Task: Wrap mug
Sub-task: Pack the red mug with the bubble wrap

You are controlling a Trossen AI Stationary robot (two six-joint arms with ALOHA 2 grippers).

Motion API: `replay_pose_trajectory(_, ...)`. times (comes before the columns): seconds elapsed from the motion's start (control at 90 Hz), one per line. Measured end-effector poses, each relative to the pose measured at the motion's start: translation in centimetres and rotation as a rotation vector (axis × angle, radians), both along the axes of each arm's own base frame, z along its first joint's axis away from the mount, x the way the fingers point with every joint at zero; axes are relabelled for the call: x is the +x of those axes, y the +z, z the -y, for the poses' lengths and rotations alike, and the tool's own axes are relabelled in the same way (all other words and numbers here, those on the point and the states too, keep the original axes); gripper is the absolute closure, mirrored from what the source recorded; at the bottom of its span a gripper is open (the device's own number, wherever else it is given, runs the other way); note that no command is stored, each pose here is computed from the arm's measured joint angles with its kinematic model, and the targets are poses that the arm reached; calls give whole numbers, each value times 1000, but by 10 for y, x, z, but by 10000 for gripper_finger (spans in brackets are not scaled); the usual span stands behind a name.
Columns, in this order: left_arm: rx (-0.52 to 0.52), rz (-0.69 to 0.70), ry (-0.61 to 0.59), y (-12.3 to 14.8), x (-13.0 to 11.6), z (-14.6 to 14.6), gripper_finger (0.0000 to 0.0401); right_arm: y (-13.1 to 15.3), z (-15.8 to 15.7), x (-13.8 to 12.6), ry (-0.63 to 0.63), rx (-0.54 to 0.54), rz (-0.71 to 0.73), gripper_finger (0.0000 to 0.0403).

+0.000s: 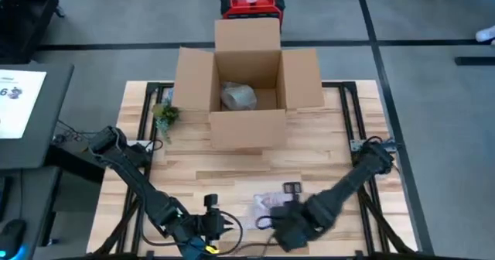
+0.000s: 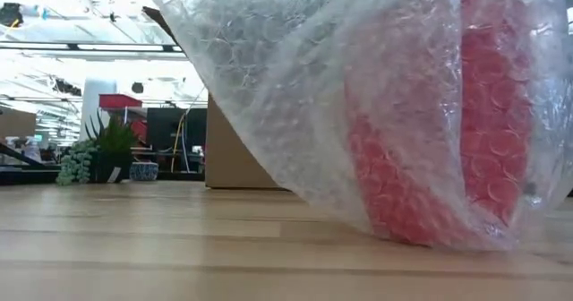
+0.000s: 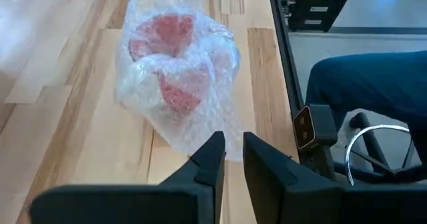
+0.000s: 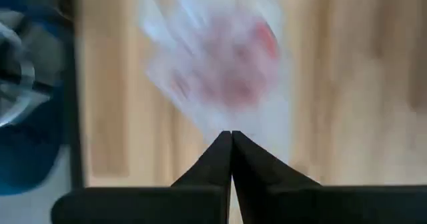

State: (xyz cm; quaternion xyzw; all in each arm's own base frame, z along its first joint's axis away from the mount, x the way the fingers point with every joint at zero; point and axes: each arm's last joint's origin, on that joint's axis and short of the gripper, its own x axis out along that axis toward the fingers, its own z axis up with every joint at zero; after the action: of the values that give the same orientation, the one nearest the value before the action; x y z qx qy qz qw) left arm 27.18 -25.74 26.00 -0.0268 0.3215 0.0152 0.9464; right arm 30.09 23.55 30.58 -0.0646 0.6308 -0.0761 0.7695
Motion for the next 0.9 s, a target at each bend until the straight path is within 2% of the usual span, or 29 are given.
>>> replay_pose_trajectory(0.144, -45, -26, 51, -4, -2, -2, 365, -21, 9, -10, -105, -42, -28, 403)
replay_pose_trajectory(0.422, -126, -97, 158, -37, -11, -10, 365, -37, 11, 15, -23, 119, 154, 403)
replay_pose_trajectory(0.578, -145, -68, 148, -43, -10, -10, 365, -52, 17, 37, 28, 255, 203, 403)
replay_pose_trajectory(0.9, -128, -20, 112, -42, -5, -10, 365, -123, 36, 69, 54, 300, 66, 403)
